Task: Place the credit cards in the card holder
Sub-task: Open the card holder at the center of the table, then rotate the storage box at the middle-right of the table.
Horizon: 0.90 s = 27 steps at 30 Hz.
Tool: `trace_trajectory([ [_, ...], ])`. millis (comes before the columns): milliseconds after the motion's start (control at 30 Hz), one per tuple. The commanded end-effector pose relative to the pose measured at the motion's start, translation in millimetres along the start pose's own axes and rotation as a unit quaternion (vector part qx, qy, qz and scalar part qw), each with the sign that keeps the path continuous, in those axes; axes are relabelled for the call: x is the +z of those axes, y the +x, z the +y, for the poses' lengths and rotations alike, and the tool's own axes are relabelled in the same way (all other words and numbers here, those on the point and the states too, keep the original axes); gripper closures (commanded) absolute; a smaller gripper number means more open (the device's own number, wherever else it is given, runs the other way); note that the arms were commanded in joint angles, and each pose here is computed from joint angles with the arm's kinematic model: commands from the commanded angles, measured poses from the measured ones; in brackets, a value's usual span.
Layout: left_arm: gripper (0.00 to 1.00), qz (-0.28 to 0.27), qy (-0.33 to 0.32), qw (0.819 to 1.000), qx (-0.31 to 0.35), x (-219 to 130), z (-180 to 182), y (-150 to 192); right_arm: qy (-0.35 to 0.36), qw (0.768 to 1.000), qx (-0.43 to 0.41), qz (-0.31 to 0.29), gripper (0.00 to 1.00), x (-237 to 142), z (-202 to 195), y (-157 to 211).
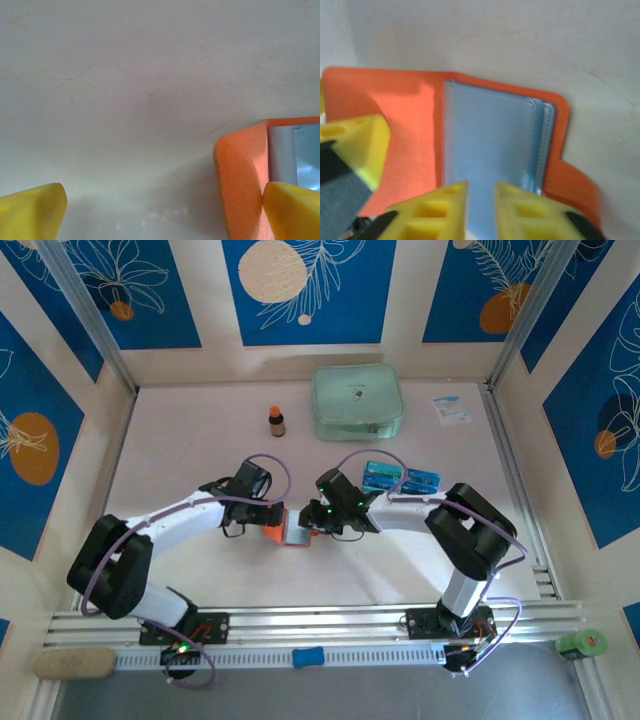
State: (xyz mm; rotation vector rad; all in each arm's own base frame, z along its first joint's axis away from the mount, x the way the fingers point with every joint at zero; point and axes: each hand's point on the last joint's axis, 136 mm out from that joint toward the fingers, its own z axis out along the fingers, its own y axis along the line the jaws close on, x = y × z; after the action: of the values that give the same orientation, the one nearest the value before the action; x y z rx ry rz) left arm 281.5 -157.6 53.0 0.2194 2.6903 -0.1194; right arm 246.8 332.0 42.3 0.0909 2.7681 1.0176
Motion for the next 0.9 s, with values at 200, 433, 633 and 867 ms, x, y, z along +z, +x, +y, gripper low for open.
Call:
trace_trajectory([
  [200,0.00,-0.011,0.010,1.000,0.005,-5.5,-5.0,-2.1,0.013,0.999,-0.028,-0.036,0.68,-76.2,-21.7,-10.4],
  [433,0.00,-0.010,0.009,1.000,0.006,-2.2,-5.5,-2.1,0.070,0.996,-0.043,-0.023,0.71,-84.8,-57.0,-4.9],
  [633,0.00,-0.008,0.008,1.000,0.008,-2.4,-5.2,-2.1,0.121,0.991,-0.057,-0.016,0.75,-79.1,-81.5,-1.0],
  [867,0.00,-0.009,0.011,1.000,0.006,-1.9,-6.4,-2.7,0.166,0.983,-0.075,-0.028,0.77,-73.8,-98.8,-14.1],
])
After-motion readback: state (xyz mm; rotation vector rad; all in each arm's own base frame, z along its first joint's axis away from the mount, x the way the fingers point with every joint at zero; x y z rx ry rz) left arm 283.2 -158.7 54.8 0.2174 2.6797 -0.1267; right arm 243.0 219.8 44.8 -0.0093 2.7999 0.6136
